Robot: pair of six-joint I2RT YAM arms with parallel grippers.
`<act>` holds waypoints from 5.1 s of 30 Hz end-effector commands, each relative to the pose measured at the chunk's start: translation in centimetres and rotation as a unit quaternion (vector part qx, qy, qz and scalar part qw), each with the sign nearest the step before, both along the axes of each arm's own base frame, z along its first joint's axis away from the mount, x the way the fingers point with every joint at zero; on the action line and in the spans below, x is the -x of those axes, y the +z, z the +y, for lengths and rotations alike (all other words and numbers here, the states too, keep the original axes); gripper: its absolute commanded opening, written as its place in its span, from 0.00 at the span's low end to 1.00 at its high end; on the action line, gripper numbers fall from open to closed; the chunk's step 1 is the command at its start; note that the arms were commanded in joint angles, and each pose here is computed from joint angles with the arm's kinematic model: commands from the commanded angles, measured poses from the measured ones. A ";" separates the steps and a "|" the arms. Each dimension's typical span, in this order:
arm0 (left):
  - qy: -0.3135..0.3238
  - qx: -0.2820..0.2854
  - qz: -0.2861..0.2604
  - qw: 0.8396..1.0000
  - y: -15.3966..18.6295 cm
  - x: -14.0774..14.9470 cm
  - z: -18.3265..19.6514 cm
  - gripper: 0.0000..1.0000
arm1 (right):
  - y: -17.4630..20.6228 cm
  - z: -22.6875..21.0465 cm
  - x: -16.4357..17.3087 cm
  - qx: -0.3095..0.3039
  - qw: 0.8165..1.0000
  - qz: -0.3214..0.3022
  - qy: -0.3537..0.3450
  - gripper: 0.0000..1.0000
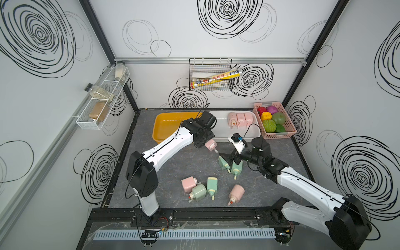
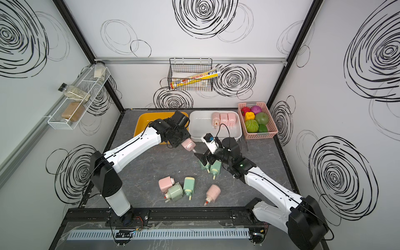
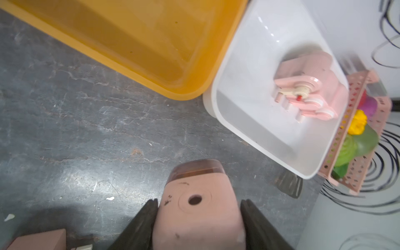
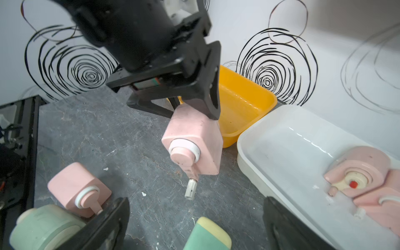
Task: Place the pencil sharpeners by color into the storage box
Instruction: Pick up the pencil sharpener from the center of the board, then place the pencil sharpener in the storage box.
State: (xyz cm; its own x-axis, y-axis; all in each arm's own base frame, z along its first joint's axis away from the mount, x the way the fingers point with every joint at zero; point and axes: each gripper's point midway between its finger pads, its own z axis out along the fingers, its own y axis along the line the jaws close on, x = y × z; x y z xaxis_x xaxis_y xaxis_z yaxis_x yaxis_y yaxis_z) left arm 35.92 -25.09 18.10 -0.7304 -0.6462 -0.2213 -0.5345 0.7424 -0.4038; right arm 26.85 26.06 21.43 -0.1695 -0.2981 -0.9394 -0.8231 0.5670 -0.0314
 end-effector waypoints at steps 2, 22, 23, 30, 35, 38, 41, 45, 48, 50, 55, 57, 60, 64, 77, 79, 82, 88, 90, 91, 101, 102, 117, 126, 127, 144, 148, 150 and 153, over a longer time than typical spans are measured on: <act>0.066 0.031 0.029 0.997 0.6 0.3 -0.7 0.00 | -0.8 1.3 -1.3 0.056 0.996 -0.060 0.028 1.00; 0.126 0.077 0.035 0.988 1.1 0.0 -2.5 0.00 | -1.3 4.7 -4.4 0.096 0.974 -0.185 0.089 0.82; 0.130 0.077 0.037 0.988 1.0 0.1 -2.4 0.00 | -1.2 4.7 -4.4 0.095 0.974 -0.186 0.088 0.80; 0.148 0.079 0.048 0.985 0.6 0.3 -2.3 0.00 | -0.2 4.7 -4.0 0.082 0.971 -0.205 0.090 0.73; 0.149 0.082 0.055 0.984 0.3 0.5 -2.5 0.00 | -0.4 4.9 -3.9 0.082 0.971 -0.204 0.097 0.65; 0.147 0.085 0.065 0.983 -0.1 0.6 -2.6 0.00 | -0.6 5.1 -3.6 0.085 0.971 -0.196 0.109 0.59; 0.140 0.094 0.070 0.983 -0.3 0.5 -3.0 0.00 | -1.4 5.1 -3.9 0.101 0.971 -0.187 0.112 0.58; 0.138 0.093 0.070 0.984 -0.5 0.3 -3.1 0.00 | -1.8 5.4 -3.6 0.105 0.970 -0.178 0.127 0.46; 0.132 0.091 0.060 0.985 -0.3 -0.2 -3.0 0.00 | -1.9 5.5 -3.7 0.111 0.969 -0.172 0.137 0.25; 0.126 0.088 0.048 0.987 -0.1 -0.8 -2.8 0.00 | -2.0 5.3 -3.9 0.115 0.969 -0.165 0.141 0.12; 0.113 0.051 -0.023 0.992 1.7 -3.3 -1.1 0.83 | -1.8 3.6 -5.3 0.105 0.974 -0.151 0.130 0.00; 0.121 0.020 -0.065 0.990 3.0 -4.3 0.3 0.94 | -1.7 2.9 -6.0 0.106 0.975 -0.149 0.122 0.00; 0.128 0.008 -0.099 0.987 3.9 -5.2 1.8 1.00 | -1.7 2.0 -7.2 0.107 0.978 -0.144 0.107 0.00; 0.097 0.014 -0.111 0.989 3.6 -6.5 2.6 0.99 | -1.9 0.9 -9.6 0.115 0.982 -0.134 0.069 0.00; -0.115 -0.089 -0.177 0.973 1.3 -10.8 2.1 0.99 | -0.7 -0.6 -20.1 0.068 0.986 -0.070 -0.134 0.00; -0.133 -0.097 -0.187 0.968 1.4 -11.3 2.2 0.99 | -0.6 -0.9 -21.2 0.061 0.982 -0.071 -0.167 0.00; -0.149 -0.114 -0.204 0.961 1.7 -11.9 2.3 0.99 | -0.7 -1.6 -22.4 0.047 0.974 -0.066 -0.212 0.00; -0.177 -0.146 -0.232 0.945 1.8 -12.8 2.4 0.99 | -1.4 -3.1 -24.6 -0.013 0.954 -0.039 -0.297 0.00; -0.185 -0.152 -0.235 0.942 1.5 -13.0 2.3 0.99 | -1.7 -3.2 -25.3 -0.034 0.947 -0.031 -0.317 0.00; -0.190 -0.153 -0.235 0.941 1.4 -13.2 2.2 0.99 | -2.0 -3.1 -25.6 -0.041 0.945 -0.027 -0.323 0.00; -0.218 -0.098 -0.223 0.945 -2.5 -14.6 0.9 0.99 | -4.1 -3.0 -29.0 -0.045 0.906 -0.052 -0.417 0.00; -0.220 -0.101 -0.219 0.945 -2.9 -14.8 0.9 0.99 | -4.3 -3.2 -29.2 -0.046 0.901 -0.054 -0.429 0.00; -0.201 -0.110 -0.166 0.959 -8.3 -16.5 2.2 0.99 | -9.0 -3.1 -31.1 -0.038 0.891 -0.052 -0.450 0.00; -0.195 -0.128 -0.144 0.962 -10.2 -16.4 3.1 0.99 | -10.3 -4.0 -31.5 -0.035 0.875 -0.042 -0.482 0.11; -0.194 -0.128 -0.142 0.962 -10.3 -16.4 3.2 0.99 | -10.3 -4.1 -31.6 -0.034 0.873 -0.042 -0.485 0.15; -0.189 -0.128 -0.123 0.966 -11.2 -15.9 4.0 0.99 | -11.3 -4.3 -31.6 -0.004 0.868 -0.020 -0.496 0.66; -0.187 -0.125 -0.120 0.967 -11.5 -15.9 4.2 0.99 | -11.4 -4.2 -31.6 0.001 0.869 -0.019 -0.494 0.69; -0.188 -0.125 -0.120 0.967 -11.5 -15.9 4.2 0.99 | -11.2 -4.2 -31.6 0.004 0.869 -0.021 -0.494 0.69; -0.190 -0.121 -0.118 0.967 -11.7 -15.9 4.1 0.99 | -10.5 -4.1 -31.6 0.005 0.872 -0.020 -0.490 0.70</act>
